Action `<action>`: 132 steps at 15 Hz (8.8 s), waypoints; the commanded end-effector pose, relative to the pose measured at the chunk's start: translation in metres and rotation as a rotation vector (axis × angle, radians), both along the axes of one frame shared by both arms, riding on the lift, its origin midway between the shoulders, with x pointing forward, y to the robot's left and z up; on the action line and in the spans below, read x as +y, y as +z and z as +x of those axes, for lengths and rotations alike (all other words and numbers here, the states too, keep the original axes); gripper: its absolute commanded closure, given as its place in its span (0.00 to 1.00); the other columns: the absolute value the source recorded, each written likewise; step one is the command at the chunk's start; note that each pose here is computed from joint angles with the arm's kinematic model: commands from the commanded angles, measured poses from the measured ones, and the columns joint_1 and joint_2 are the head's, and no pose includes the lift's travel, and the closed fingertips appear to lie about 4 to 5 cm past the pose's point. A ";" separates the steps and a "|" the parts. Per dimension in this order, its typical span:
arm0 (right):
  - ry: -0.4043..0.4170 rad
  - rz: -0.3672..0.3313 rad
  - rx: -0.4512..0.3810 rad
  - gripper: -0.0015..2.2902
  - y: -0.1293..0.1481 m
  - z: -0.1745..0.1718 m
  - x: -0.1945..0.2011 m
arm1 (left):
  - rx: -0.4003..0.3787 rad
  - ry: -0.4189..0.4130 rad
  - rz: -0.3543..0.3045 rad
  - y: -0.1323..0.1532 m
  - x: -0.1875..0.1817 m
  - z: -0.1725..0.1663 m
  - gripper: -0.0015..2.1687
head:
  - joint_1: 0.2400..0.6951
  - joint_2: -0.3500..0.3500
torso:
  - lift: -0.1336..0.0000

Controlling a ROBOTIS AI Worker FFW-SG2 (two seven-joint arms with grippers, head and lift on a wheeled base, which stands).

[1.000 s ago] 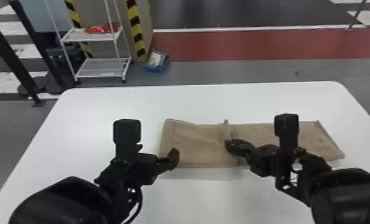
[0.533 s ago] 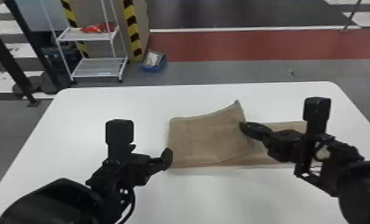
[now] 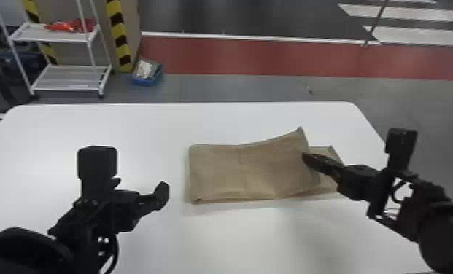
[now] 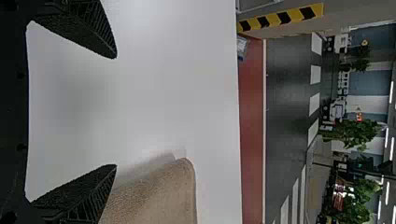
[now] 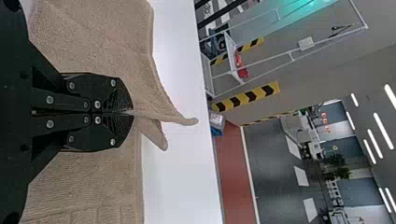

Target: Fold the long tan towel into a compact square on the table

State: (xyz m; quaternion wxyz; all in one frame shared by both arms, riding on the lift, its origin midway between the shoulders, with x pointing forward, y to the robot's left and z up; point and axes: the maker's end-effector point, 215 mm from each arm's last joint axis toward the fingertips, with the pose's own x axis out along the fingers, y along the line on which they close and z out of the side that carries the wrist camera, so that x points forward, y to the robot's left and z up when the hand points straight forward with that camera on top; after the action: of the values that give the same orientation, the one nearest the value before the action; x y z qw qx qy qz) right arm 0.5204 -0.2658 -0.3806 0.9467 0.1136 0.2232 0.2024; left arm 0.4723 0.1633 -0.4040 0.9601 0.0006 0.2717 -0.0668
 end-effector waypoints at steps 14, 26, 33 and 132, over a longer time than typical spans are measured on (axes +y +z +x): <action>-0.056 -0.018 0.042 0.53 -0.030 0.010 -0.055 | 0.003 -0.002 0.019 -0.003 -0.002 -0.005 0.02 | 1.00 0.24 | 0.07; -0.102 -0.016 0.064 0.53 -0.032 0.010 -0.093 | 0.001 0.001 0.022 -0.004 0.002 -0.003 0.02 | 1.00 0.19 | 0.07; -0.092 0.000 -0.009 0.53 0.006 0.016 -0.087 | -0.001 0.012 0.029 -0.003 0.010 -0.002 0.02 | 1.00 0.23 | 0.07; 0.021 0.014 -0.122 0.01 0.024 0.000 -0.123 | -0.254 -0.056 -0.041 0.012 -0.104 0.047 0.44 | 1.00 0.10 | 0.07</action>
State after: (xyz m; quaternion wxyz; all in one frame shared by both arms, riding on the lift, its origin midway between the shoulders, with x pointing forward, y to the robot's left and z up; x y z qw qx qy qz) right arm 0.5217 -0.3804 -0.3544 0.9547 0.1055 0.1615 0.2265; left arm 0.5188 0.0739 -0.3864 0.9848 0.0046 0.1475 -0.0913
